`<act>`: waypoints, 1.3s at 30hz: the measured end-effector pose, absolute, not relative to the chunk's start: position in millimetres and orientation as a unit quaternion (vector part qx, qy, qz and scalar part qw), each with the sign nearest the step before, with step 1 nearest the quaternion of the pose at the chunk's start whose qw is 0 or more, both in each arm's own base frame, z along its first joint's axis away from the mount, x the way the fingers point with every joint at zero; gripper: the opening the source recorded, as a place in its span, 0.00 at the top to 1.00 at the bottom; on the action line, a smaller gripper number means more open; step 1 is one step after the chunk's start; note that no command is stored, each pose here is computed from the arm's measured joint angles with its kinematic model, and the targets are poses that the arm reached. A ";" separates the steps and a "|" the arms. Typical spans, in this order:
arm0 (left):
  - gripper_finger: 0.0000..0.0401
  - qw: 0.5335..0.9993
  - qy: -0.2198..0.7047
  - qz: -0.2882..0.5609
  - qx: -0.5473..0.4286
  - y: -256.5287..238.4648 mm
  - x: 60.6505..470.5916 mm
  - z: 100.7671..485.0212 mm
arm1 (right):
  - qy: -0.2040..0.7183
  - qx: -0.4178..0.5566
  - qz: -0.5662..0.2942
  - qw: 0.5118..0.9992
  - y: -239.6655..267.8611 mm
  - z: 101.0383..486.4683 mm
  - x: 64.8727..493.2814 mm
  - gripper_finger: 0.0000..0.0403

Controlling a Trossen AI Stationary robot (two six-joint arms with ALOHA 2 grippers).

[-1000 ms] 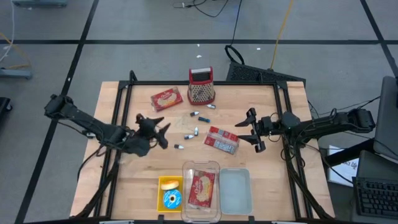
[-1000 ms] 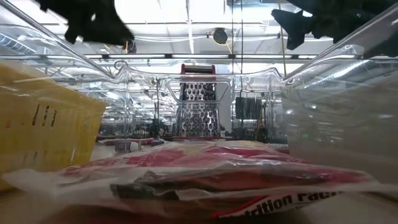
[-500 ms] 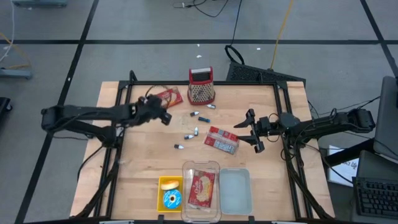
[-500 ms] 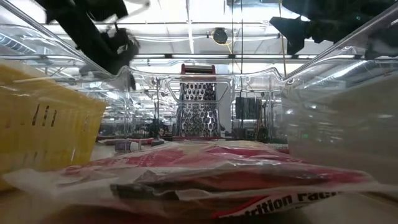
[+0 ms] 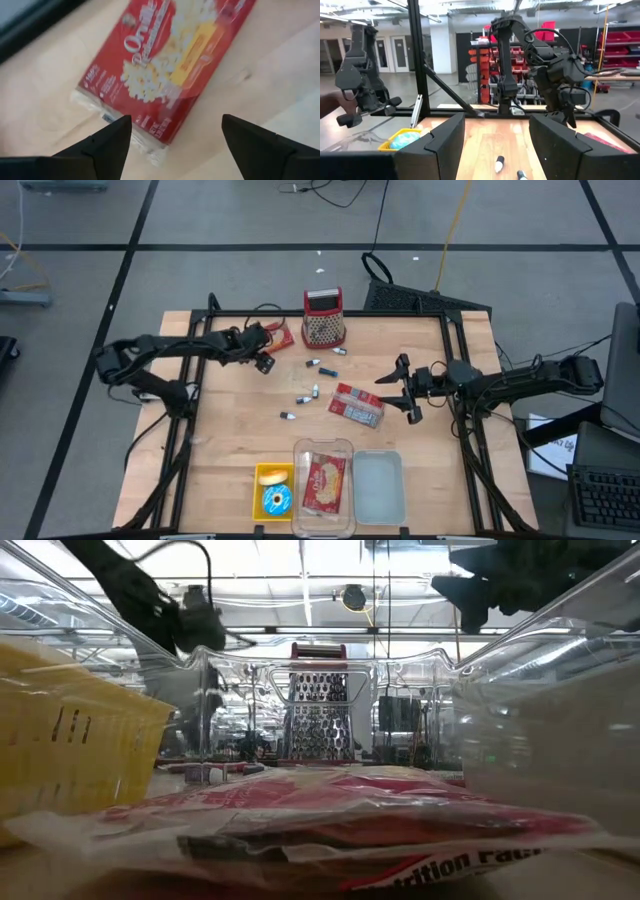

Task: Pick & Place Food Item
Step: Put the top popcorn bag into the transparent bin

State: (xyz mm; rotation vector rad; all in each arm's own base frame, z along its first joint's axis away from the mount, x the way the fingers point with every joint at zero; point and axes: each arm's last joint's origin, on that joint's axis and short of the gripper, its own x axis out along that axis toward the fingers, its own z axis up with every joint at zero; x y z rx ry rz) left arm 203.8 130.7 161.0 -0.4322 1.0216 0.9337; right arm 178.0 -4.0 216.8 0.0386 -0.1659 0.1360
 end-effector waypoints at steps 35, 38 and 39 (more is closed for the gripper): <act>0.94 0.736 0.515 0.390 -0.203 146.8 211.1 125.0 | -0.076 0.024 0.061 0.995 -6.4 215.5 178.2 0.47; 0.98 0.738 0.520 0.386 -0.188 143.8 212.9 124.9 | -0.076 0.026 0.062 0.995 -6.4 215.5 178.2 0.47; 0.98 0.739 0.523 0.385 -0.183 142.1 213.7 124.8 | -0.076 0.032 0.062 0.995 -6.4 215.5 178.2 0.47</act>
